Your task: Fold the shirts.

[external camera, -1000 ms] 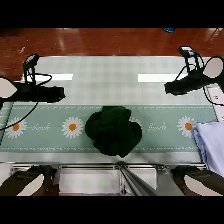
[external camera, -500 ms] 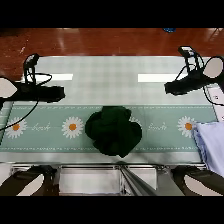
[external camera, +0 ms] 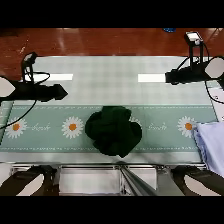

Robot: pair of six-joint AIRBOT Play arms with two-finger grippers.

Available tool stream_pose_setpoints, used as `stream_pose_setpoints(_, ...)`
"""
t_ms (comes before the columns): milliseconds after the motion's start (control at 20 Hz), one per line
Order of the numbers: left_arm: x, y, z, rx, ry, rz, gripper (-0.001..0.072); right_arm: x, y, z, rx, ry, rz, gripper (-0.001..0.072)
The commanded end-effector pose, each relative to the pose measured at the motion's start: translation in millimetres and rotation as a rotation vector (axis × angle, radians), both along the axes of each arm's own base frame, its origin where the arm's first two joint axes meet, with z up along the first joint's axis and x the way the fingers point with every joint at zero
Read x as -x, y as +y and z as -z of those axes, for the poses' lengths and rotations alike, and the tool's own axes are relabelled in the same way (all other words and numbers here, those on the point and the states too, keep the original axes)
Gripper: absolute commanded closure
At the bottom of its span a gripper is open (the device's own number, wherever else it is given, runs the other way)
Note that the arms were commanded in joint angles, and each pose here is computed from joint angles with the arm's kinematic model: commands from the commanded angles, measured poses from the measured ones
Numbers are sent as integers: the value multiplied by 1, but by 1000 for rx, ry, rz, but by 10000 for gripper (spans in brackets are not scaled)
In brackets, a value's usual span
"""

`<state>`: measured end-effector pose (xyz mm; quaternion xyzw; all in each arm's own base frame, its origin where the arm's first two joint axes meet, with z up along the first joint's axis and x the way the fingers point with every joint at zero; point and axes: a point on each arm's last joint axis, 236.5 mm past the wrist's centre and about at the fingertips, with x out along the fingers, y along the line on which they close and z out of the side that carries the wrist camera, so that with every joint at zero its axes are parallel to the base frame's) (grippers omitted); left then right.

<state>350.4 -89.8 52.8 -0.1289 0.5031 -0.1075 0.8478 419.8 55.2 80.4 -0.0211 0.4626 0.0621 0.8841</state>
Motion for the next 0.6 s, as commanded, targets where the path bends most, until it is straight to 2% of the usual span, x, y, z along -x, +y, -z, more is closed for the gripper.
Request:
stream_pose_setpoints(0, -13, 42, -22, -45, -33, -91, 201, 5, -23, -20, 46, -45, 52, 334)
stream_pose_setpoints(100, -23, 79, -49, -45, -82, -193, 201, 25, -70, -32, 95, -30, 185, 338)
stream_pose_setpoints(200, -21, 108, -50, -15, -68, -285, 201, 50, -105, -27, 53, -28, 327, 337)
stream_pose_setpoints(250, -15, 106, -39, 61, -16, -312, 202, 65, -115, -12, 21, -9, 382, 334)
stream_pose_setpoints(300, -9, 93, -25, 155, 41, -317, 201, 84, -120, 14, -10, 39, 418, 302)
stream_pose_setpoints(450, 12, 22, 27, 396, 168, -150, 201, 145, -77, 101, -98, 280, 324, 298)
stream_pose_setpoints(550, 30, -15, 56, 455, 259, -63, 201, 170, -34, 132, -188, 380, 251, 298)
